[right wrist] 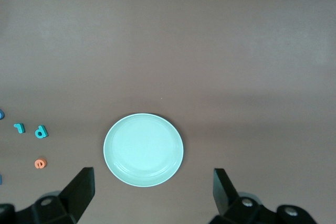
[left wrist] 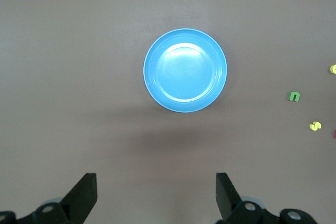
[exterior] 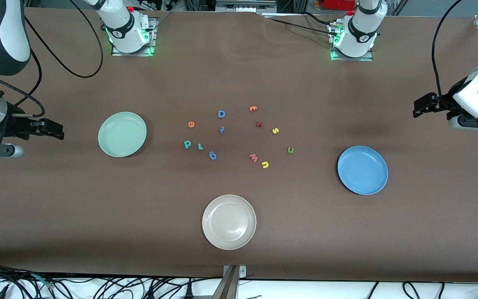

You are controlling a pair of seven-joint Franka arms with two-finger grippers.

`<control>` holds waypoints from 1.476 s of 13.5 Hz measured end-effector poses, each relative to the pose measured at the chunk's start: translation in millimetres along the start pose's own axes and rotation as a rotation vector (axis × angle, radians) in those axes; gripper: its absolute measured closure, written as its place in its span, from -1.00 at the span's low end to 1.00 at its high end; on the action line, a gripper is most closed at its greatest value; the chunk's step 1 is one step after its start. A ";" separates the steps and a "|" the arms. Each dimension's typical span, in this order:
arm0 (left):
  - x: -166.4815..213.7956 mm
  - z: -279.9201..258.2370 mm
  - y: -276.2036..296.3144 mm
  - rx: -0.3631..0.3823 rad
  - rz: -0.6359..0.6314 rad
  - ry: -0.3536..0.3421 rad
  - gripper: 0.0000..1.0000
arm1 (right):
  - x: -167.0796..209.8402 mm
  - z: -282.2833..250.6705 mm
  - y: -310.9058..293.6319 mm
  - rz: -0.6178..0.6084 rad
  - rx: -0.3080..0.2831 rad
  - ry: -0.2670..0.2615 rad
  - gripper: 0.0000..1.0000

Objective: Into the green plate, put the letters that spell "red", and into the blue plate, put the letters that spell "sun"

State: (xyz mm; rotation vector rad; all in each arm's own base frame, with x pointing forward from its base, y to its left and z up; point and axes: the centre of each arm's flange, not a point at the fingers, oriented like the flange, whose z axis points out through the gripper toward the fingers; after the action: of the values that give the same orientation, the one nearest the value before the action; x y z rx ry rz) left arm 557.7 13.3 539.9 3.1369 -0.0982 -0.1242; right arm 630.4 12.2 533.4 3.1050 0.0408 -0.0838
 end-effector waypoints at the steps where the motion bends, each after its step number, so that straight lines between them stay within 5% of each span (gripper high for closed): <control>1: 0.0 0.0 0.0 0.000 0.000 0.000 -1.00 | 0.0 0.0 0.0 0.000 0.000 0.000 -1.00; 20: 1.2 4.1 0.0 0.000 0.000 -0.008 -1.00 | -0.1 -0.2 0.0 0.000 0.000 0.000 -1.00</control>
State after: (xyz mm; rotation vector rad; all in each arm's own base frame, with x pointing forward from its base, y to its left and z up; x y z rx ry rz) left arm 558.6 13.2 535.7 3.1362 -0.0983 -0.1361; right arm 630.4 12.3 533.6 3.1050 0.0409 -0.0843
